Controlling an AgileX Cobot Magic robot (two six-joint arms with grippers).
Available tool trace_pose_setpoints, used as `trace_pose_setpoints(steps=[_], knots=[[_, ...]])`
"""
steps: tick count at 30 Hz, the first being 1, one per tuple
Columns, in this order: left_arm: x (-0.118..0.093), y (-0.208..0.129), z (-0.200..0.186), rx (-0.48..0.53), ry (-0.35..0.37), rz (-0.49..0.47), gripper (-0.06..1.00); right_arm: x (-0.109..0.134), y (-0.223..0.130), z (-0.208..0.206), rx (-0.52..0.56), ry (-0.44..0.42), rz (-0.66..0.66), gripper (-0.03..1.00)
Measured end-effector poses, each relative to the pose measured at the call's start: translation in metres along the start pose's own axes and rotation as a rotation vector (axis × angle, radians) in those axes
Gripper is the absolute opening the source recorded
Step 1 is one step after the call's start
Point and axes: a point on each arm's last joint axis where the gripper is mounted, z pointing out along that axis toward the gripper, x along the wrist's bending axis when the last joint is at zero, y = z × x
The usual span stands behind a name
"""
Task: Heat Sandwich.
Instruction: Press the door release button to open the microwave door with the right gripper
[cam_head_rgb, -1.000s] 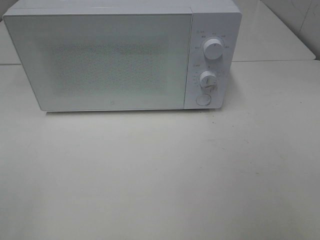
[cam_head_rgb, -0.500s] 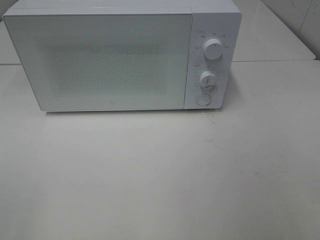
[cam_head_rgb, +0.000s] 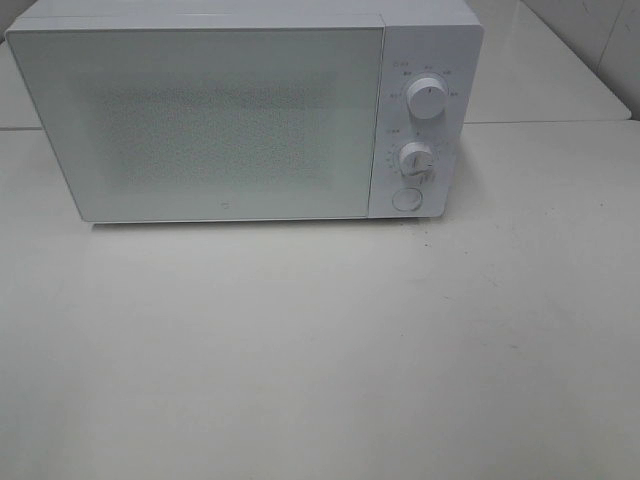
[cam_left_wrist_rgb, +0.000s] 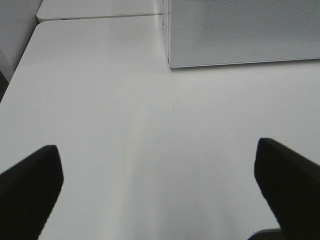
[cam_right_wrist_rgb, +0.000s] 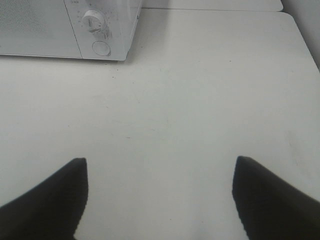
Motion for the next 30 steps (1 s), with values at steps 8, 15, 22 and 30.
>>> trace_pose_setpoints(steps=[8, 15, 22, 30], knots=[[0.000, 0.000, 0.000, 0.000, 0.000, 0.000, 0.99, 0.000, 0.000, 0.000, 0.000, 0.000, 0.000, 0.77], [0.000, 0.000, 0.000, 0.000, 0.000, 0.000, 0.99, 0.001, 0.004, -0.004, -0.017, 0.007, 0.003, 0.77], [0.000, 0.000, 0.000, 0.000, 0.000, 0.000, 0.99, 0.001, 0.021, 0.006, 0.008, 0.007, 0.004, 0.77], [0.000, 0.000, 0.000, 0.000, 0.000, 0.000, 0.99, 0.001, 0.047, 0.029, -0.018, 0.011, 0.010, 0.77]])
